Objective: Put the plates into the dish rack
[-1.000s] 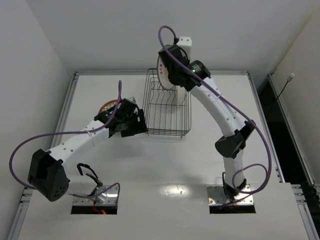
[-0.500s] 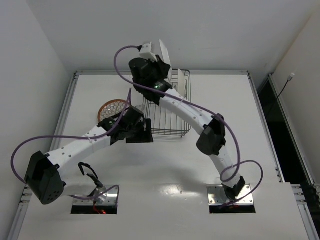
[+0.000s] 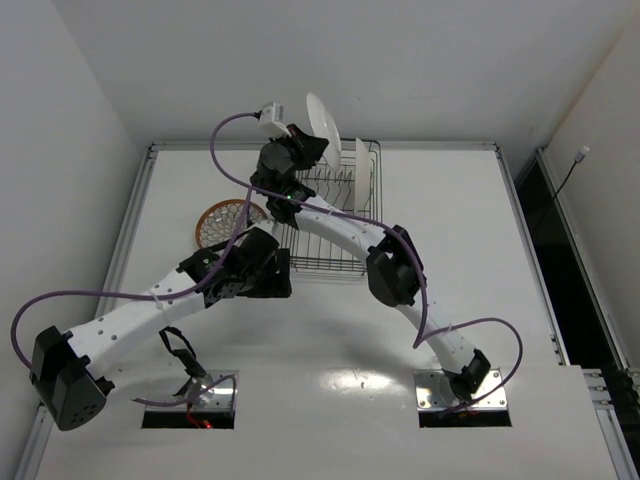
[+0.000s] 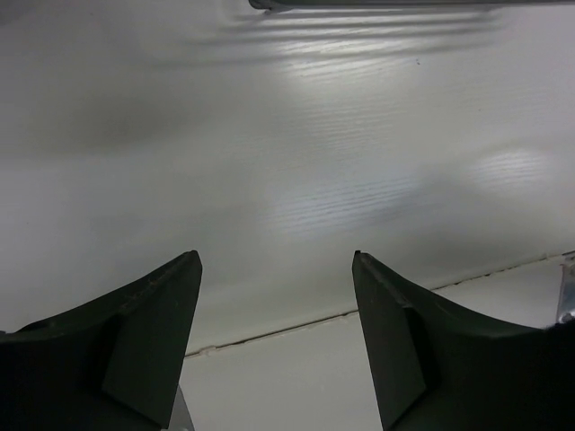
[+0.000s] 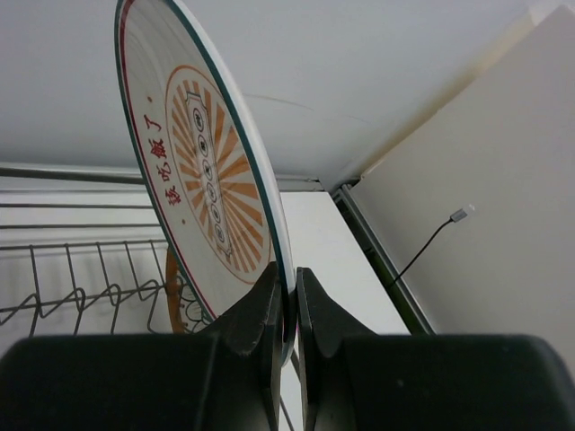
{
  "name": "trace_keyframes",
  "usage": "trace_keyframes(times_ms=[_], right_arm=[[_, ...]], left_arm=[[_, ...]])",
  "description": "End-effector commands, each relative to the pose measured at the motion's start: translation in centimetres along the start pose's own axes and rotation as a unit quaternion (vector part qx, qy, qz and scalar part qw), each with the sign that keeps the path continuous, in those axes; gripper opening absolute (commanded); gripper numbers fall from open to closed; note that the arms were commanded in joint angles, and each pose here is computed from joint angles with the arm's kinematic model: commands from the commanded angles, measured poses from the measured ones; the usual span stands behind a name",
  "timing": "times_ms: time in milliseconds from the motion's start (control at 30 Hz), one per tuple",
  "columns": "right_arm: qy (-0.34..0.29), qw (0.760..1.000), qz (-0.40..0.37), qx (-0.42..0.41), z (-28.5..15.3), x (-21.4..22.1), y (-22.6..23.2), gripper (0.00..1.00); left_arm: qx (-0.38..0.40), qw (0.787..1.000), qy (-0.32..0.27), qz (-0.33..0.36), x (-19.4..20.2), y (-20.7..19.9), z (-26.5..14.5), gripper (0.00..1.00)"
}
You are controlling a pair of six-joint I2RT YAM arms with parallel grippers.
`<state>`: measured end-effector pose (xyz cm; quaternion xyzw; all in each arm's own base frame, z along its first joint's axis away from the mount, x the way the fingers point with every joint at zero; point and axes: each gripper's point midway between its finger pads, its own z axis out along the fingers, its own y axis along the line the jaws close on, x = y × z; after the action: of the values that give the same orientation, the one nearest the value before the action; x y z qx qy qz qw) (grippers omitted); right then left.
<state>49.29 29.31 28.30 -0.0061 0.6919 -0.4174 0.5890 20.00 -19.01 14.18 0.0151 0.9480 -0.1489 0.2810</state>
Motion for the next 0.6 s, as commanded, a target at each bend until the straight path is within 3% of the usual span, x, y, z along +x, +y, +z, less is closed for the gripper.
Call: trace_keyframes(times_ms=[0, 267, 567], right_arm=[[0.143, 0.986, 0.042, 0.076, -2.1, 4.6, -3.4, 0.00], [0.134, 0.988, 0.060, 0.057, -3.9, 3.2, -3.8, 0.00], [0.137, 0.989, 0.009, 0.061, -4.3, 7.2, -3.6, 0.00]], left_arm=[[-0.004, 1.000, -0.025, 0.017, -0.2, 0.0, -0.6, 0.65], [-0.090, 0.993, -0.082, -0.006, -1.7, 4.2, -4.1, 0.65], [-0.136, 0.977, -0.163, -0.029, -5.1, 6.7, -10.6, 0.65]])
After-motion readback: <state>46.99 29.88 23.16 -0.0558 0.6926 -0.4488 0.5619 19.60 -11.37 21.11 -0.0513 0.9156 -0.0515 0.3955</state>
